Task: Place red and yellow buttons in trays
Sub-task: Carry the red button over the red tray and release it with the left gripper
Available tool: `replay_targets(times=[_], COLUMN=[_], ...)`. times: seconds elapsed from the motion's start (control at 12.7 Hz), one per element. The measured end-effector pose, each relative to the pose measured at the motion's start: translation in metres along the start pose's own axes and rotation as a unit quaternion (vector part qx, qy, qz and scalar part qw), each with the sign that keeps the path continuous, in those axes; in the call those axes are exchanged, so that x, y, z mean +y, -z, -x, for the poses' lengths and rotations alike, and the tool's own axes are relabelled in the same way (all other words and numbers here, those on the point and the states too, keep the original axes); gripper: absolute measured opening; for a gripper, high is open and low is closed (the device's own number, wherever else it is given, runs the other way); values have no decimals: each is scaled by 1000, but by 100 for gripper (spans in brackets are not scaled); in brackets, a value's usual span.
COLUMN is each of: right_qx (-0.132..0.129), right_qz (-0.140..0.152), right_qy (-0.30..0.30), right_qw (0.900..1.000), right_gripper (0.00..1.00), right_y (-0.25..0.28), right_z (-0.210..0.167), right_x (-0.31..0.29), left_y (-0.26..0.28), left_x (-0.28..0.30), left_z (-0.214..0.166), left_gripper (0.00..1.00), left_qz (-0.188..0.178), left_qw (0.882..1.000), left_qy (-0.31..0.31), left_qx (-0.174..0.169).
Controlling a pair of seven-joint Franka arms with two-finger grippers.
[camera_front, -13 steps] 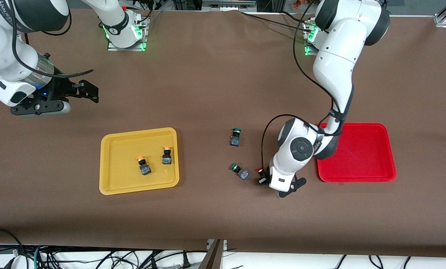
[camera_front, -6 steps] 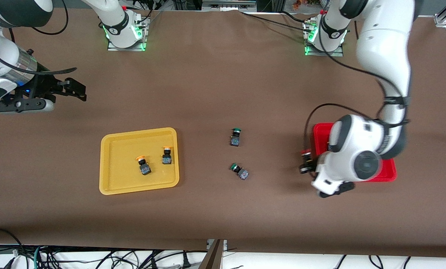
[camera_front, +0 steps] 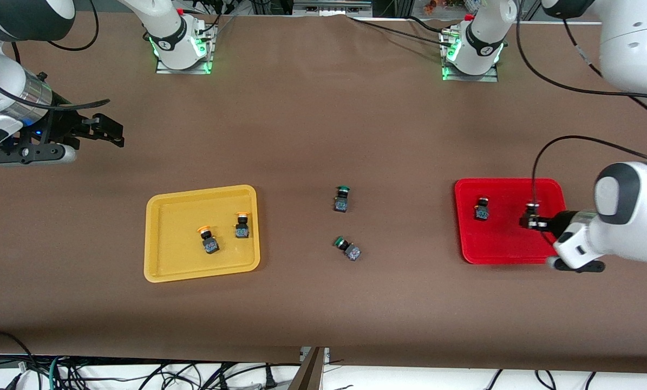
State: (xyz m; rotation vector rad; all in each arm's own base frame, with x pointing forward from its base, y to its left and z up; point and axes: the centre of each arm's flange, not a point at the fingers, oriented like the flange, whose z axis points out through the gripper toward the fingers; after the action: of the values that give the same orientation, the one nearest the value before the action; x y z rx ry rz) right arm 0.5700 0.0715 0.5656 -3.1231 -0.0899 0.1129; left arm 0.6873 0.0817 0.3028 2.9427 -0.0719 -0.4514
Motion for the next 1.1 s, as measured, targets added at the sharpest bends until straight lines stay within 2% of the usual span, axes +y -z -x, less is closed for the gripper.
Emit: replay_targets(times=[0.16, 0.31, 0.55, 0.87, 1.1], right_qx=[0, -1, 0, 4, 3], right_qz=[0, 0, 0, 0, 0], right_qy=[0, 0, 0, 0, 0], right_qw=[1000, 1000, 1000, 1000, 1000], right_gripper=[100, 100, 100, 100, 100], right_y=[0, -1, 0, 3, 3], right_z=[0, -1, -1, -1, -1], right_x=[0, 0, 0, 0, 0], left_y=[-23, -56, -67, -61, -85], left_x=[-17, -3, 10, 16, 27], left_z=[14, 34, 51, 52, 55], left_gripper=[33, 33, 33, 33, 33], left_qz=[-10, -26, -37, -39, -33], left_qw=[999, 995, 991, 989, 992], left_qy=[-2, -8, -14, -18, -24], left_qx=[51, 99, 130, 142, 116])
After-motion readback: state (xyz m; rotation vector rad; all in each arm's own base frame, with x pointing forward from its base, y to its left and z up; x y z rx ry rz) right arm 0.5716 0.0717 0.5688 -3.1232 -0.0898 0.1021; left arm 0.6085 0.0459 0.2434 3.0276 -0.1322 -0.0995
